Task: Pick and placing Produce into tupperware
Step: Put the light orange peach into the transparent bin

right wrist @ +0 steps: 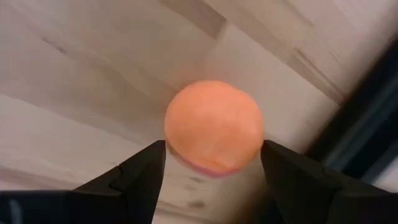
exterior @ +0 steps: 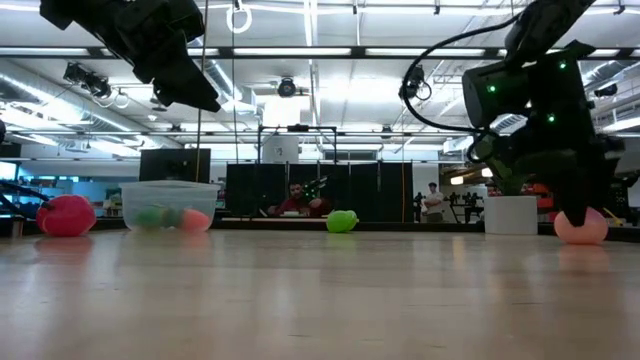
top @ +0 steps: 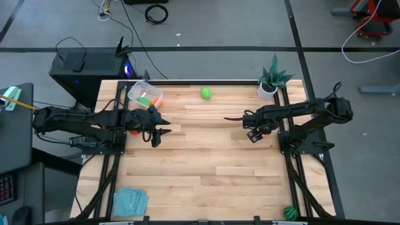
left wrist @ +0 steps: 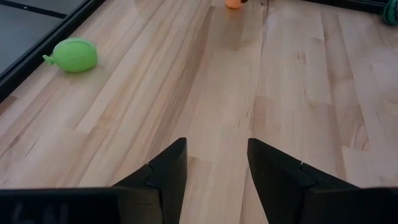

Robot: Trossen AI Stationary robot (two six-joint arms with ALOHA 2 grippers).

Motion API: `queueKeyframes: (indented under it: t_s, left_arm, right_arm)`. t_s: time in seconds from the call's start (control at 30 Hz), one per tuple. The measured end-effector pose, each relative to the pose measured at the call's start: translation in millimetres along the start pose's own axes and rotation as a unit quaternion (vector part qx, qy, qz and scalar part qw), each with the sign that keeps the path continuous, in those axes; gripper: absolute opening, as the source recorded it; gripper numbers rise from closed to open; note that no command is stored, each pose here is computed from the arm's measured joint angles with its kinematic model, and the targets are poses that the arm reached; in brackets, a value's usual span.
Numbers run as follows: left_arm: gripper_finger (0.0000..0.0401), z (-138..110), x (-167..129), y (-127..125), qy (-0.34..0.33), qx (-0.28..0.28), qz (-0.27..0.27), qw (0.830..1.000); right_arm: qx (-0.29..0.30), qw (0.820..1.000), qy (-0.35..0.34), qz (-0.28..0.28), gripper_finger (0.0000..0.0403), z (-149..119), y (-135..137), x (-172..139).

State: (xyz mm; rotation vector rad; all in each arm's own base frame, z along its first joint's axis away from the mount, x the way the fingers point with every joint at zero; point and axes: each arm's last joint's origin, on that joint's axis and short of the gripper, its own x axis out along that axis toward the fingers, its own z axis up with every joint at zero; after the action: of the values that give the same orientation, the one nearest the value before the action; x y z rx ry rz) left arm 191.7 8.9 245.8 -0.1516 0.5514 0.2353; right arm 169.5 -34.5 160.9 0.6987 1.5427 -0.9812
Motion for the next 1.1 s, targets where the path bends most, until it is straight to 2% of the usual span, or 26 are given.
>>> queueKeyframes:
  t_s: [0.2,0.43,0.73,1.1]
  left_arm:
    - [0.0175,0.0,0.0,0.0,0.0,0.0,0.0,1.0]
    - [0.0175,0.0,0.0,0.0,0.0,0.0,0.0,1.0]
    - [0.0172,0.0,0.0,0.0,0.0,0.0,0.0,1.0]
    - [0.0174,0.0,0.0,0.0,0.0,0.001,0.0,1.0]
  right_arm:
    - [-0.011,0.999,-0.022,0.024,0.0269,1.8,3.5,8.0]
    - [-0.013,0.999,-0.039,0.027,0.0268,3.9,5.1,7.9]
    - [-0.013,0.999,-0.043,0.031,0.0239,4.6,5.9,7.8]
    - [-0.017,0.998,-0.041,0.033,0.0235,4.8,6.3,7.1]
